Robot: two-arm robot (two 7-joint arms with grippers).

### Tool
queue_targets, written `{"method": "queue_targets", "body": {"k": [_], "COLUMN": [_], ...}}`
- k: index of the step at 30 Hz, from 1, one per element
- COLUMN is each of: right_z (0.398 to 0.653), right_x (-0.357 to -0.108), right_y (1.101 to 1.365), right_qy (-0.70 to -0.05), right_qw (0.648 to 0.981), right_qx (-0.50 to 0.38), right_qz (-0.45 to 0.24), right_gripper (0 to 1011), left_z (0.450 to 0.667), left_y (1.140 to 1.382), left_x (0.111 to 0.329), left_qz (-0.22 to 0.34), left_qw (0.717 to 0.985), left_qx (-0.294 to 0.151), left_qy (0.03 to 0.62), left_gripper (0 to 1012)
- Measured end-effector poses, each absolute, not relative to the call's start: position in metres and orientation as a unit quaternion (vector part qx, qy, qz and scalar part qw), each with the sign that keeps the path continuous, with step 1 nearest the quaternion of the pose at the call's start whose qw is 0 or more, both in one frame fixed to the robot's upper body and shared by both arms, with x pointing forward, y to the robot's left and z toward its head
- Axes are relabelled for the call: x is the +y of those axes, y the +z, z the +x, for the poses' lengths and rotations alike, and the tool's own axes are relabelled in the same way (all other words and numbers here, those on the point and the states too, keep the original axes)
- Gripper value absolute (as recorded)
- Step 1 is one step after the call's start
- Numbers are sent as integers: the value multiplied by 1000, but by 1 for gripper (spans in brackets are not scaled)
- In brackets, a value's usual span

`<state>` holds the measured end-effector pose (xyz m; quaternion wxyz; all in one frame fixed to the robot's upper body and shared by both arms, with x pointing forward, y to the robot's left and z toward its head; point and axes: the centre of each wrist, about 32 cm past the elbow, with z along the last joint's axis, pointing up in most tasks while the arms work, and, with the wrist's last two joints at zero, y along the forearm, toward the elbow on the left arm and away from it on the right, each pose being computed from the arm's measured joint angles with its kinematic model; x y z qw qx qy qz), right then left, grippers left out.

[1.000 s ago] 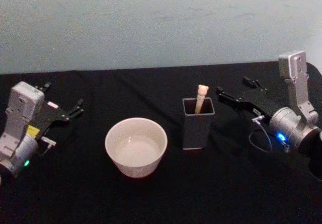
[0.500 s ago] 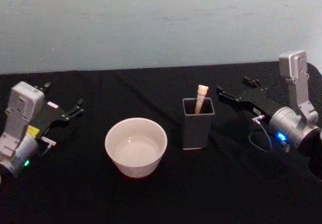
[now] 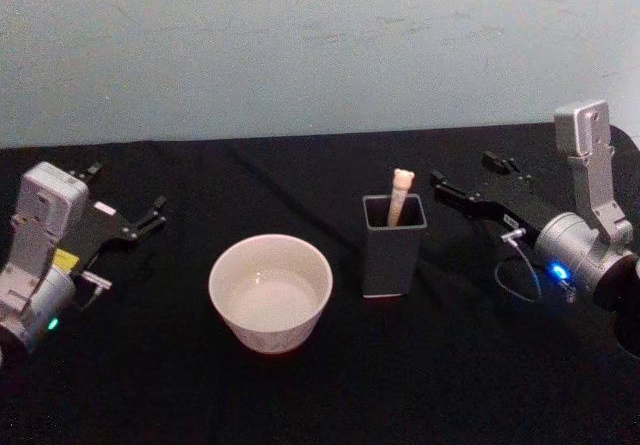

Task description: Pick up the stirring spoon with one hand, stir inside the cup, then place it back in its original position.

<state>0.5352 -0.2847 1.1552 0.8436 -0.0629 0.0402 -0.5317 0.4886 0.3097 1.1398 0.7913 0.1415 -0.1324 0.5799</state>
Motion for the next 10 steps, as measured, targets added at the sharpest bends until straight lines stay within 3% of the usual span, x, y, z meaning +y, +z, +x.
{"method": "queue_targets", "body": {"k": [10], "right_z": [535], "right_x": [-285], "right_y": [1155], "right_qy": [-532], "right_qw": [844], "right_qx": [40], "right_qz": [-63], "right_gripper": [1002], "left_z": [489], "left_y": [1140], "left_x": [310], "left_qz": [141], "left_qw": [791], "left_qx": [-132], "left_qy": [580], "left_gripper": [1001]}}
